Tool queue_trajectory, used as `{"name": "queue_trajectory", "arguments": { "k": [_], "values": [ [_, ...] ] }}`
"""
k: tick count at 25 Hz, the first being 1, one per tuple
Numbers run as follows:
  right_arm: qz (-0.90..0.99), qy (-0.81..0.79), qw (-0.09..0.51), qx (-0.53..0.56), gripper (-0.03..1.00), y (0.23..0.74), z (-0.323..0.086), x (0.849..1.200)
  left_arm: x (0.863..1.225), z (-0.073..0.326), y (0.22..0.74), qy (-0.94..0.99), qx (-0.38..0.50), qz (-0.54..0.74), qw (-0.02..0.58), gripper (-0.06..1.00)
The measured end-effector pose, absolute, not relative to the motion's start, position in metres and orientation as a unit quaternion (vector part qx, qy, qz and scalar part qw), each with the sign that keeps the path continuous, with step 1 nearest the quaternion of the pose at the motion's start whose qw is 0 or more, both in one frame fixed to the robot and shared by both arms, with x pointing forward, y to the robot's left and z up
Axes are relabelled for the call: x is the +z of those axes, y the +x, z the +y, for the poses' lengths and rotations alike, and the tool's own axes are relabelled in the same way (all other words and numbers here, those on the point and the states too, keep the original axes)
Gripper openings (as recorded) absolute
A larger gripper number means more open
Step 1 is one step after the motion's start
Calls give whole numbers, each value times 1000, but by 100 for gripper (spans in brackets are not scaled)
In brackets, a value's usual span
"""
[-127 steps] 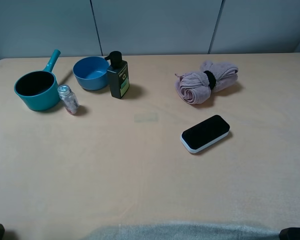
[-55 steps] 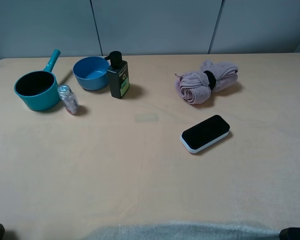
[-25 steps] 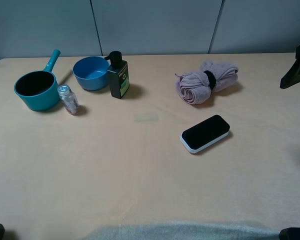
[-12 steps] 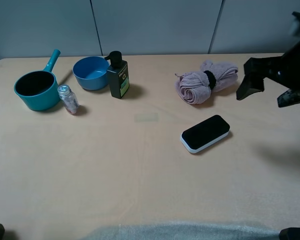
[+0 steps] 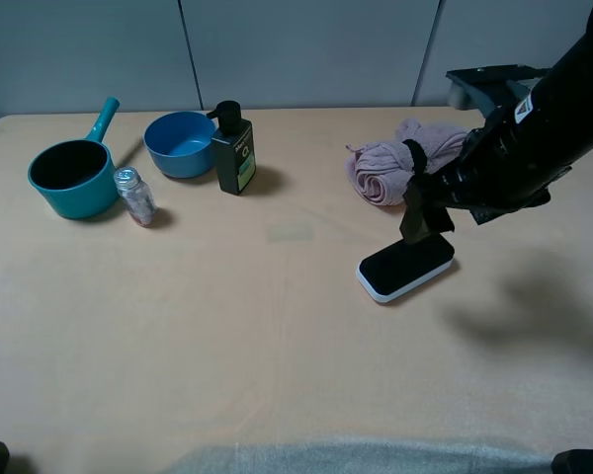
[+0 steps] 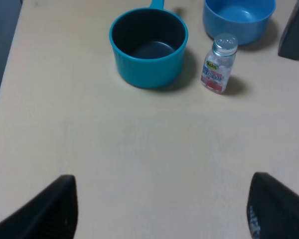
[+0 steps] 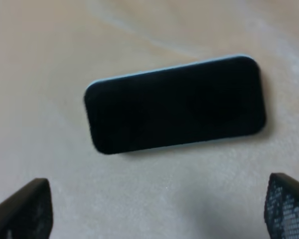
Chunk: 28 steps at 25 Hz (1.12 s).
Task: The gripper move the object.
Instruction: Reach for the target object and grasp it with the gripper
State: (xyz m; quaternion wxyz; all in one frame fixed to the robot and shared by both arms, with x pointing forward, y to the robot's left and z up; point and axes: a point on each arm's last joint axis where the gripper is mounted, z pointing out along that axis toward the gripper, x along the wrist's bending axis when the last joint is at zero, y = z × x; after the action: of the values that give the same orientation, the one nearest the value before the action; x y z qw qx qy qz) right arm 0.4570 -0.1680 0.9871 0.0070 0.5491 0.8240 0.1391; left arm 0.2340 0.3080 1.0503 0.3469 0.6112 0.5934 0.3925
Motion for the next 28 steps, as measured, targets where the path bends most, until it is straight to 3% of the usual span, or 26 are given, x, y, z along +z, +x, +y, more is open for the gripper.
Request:
{"name": "queue_trajectory", "arguments": {
  "k": [4, 18, 25, 28],
  "values": [
    [837, 532, 1, 128, 64, 454, -167, 987, 1050, 308, 234, 611, 392, 593, 347, 76],
    [677, 721, -16, 147, 64, 459, -165, 985, 1050, 308, 234, 611, 392, 593, 347, 76],
    [644, 762, -43, 52, 64, 460, -164, 942, 1050, 308, 234, 611, 392, 593, 347, 76],
    [622, 779, -41, 59, 64, 466, -162, 933, 1050, 308, 234, 611, 392, 593, 347, 76]
  ]
}}
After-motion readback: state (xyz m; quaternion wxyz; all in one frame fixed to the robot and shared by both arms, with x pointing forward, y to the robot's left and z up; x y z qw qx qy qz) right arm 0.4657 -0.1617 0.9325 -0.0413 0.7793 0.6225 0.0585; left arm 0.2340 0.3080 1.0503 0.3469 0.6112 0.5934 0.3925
